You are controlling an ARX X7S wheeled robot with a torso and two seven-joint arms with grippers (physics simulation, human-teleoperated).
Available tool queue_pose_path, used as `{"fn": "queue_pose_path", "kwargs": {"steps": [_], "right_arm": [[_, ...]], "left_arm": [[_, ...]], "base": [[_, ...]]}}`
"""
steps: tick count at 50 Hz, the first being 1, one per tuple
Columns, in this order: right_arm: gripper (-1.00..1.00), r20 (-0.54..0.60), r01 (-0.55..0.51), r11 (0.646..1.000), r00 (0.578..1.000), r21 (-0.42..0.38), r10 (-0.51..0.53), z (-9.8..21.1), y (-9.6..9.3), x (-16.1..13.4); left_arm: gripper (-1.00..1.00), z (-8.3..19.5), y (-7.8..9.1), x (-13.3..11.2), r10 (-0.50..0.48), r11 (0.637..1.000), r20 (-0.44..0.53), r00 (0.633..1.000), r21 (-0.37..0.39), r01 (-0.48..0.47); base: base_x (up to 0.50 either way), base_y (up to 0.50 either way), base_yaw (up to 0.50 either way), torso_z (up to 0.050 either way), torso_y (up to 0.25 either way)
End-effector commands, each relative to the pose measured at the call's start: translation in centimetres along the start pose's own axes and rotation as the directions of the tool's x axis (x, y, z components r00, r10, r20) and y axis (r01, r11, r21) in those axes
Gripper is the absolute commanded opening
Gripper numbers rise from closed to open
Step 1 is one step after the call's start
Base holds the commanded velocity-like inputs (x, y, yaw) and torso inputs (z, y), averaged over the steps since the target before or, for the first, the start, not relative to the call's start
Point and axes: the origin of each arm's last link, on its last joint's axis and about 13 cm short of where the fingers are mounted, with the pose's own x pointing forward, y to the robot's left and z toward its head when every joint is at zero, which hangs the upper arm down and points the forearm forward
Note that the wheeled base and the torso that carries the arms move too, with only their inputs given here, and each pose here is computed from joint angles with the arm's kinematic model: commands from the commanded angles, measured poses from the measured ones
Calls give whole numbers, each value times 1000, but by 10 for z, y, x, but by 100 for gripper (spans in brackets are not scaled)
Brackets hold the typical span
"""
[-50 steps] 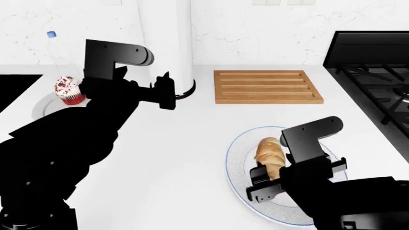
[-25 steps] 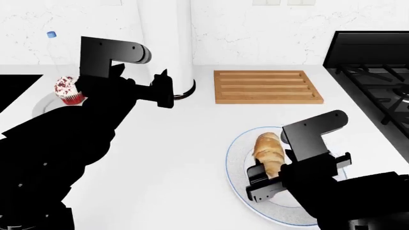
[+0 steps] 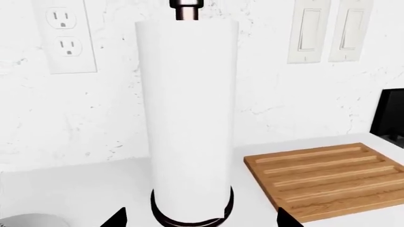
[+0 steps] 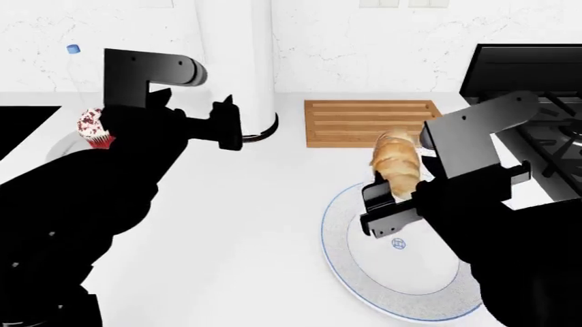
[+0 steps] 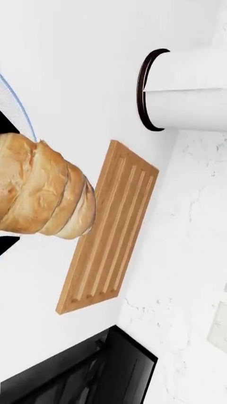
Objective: From the different types of pastries on the counter, select a croissant and place it on the cutting board. Then retrieve a jar of jam from the cabinet and place it alongside the croissant on the cutting board.
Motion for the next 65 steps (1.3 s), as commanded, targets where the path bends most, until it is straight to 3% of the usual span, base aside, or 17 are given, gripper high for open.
{"fn": "queue_pose_path", "kwargs": {"steps": [1,7,28,40,65], "right_arm": [[-100,8,19,1000,1000,-4,-19,18,-15,33],[-100,-3,-2,1000,1000,-22,2,24,-12,58],[-100,-8,5,1000,1000,17,-5,72,-30,154],[-100,-41,-75,994,996,76,78,74,-25,204],[-100,-148,-57,981,985,184,85,45,-35,208]], "left_arm": [[100,1,2,-1,1,1000,4,1000,-8,-1],[100,-2,1,1,-11,1000,-2,1000,-1,11],[100,-6,3,5,-20,1000,-11,1000,5,20],[100,-5,3,5,-20,1000,-11,1000,14,20],[100,-9,4,9,10,999,7,1000,32,-10]], "base": [[0,0,0,0,0],[0,0,0,0,0],[0,0,0,0,0],[0,0,0,0,0],[0,0,0,0,0]]}}
